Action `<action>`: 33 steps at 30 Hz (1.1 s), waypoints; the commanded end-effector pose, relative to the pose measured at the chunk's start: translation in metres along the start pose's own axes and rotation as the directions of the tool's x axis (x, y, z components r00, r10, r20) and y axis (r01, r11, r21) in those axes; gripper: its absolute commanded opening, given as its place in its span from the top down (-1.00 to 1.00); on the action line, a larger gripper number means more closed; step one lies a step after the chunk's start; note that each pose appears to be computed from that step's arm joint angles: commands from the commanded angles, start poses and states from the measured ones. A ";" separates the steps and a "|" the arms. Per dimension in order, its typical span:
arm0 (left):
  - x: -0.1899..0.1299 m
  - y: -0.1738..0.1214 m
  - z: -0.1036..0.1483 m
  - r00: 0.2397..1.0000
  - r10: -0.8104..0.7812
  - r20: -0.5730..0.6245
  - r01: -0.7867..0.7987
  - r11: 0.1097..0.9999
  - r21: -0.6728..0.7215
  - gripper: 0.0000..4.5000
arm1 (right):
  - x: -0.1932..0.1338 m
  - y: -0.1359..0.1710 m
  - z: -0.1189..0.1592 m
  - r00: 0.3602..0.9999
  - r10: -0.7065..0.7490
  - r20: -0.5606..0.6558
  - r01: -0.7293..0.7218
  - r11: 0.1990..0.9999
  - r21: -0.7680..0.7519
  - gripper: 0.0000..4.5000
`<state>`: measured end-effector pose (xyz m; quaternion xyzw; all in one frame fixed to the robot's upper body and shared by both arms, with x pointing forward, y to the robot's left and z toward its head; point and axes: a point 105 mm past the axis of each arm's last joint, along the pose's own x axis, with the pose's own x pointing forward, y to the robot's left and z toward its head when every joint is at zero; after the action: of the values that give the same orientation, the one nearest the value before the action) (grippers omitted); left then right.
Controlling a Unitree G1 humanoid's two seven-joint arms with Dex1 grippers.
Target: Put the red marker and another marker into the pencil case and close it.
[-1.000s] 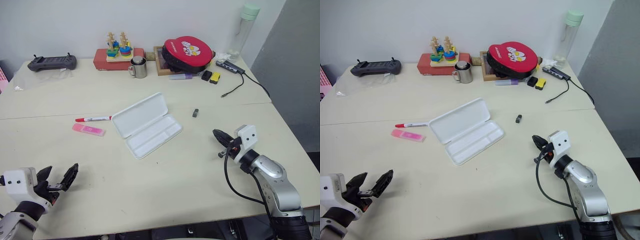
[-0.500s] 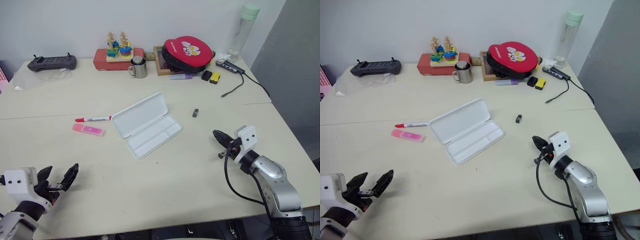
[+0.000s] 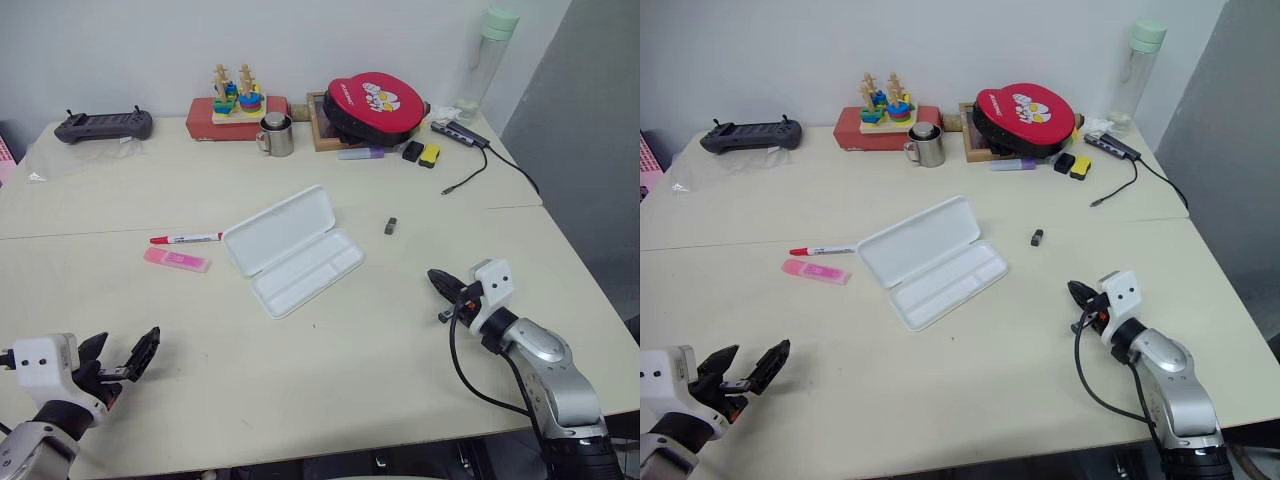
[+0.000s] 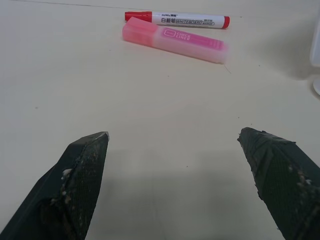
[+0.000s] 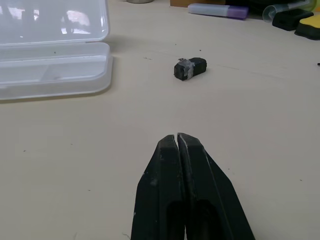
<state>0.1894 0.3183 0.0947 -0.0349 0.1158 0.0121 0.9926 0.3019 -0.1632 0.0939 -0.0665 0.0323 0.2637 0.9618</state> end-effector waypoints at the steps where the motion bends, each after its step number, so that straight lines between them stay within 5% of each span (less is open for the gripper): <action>1: 0.000 -0.004 0.012 1.000 -0.027 0.015 0.027 0.999 0.036 -1.00 | 0.003 0.000 0.015 1.000 0.014 0.013 -0.014 0.999 -0.042 0.98; 6: -0.003 -0.008 0.015 0.995 -0.092 -0.028 0.093 0.995 0.041 -1.00 | 0.009 0.003 0.012 0.993 0.086 -0.081 -0.088 0.996 -0.013 0.98; 8: -0.004 -0.004 0.024 0.993 -0.114 -0.024 0.115 0.992 0.044 -1.00 | 0.012 0.005 0.031 0.985 0.169 -0.033 -0.168 0.985 0.026 0.98; 13: -0.004 -0.004 0.027 0.990 -0.136 -0.048 0.139 0.987 0.075 -1.00 | 0.021 0.016 0.061 0.956 0.294 0.012 -0.293 0.955 -0.054 0.53; 27: -0.007 -0.013 0.025 0.970 -0.223 -0.101 0.234 0.966 0.113 -1.00 | 0.027 0.031 0.075 0.865 0.499 -0.047 -0.499 0.849 -0.171 -0.98; 30: -0.007 -0.014 0.027 0.966 -0.236 -0.107 0.249 0.960 0.128 -1.00 | 0.032 0.038 0.080 0.835 0.548 -0.054 -0.545 0.810 -0.218 -0.98; 33: -0.003 -0.016 0.033 0.964 -0.249 -0.095 0.260 0.955 0.141 -1.00 | 0.038 0.057 0.085 0.731 0.671 -0.122 -0.668 0.669 -0.326 -0.98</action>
<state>0.1916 0.3080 0.1176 0.0065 0.1607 -0.1163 0.9801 0.3132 -0.0945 0.1582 -0.1770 0.0319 0.5589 0.8095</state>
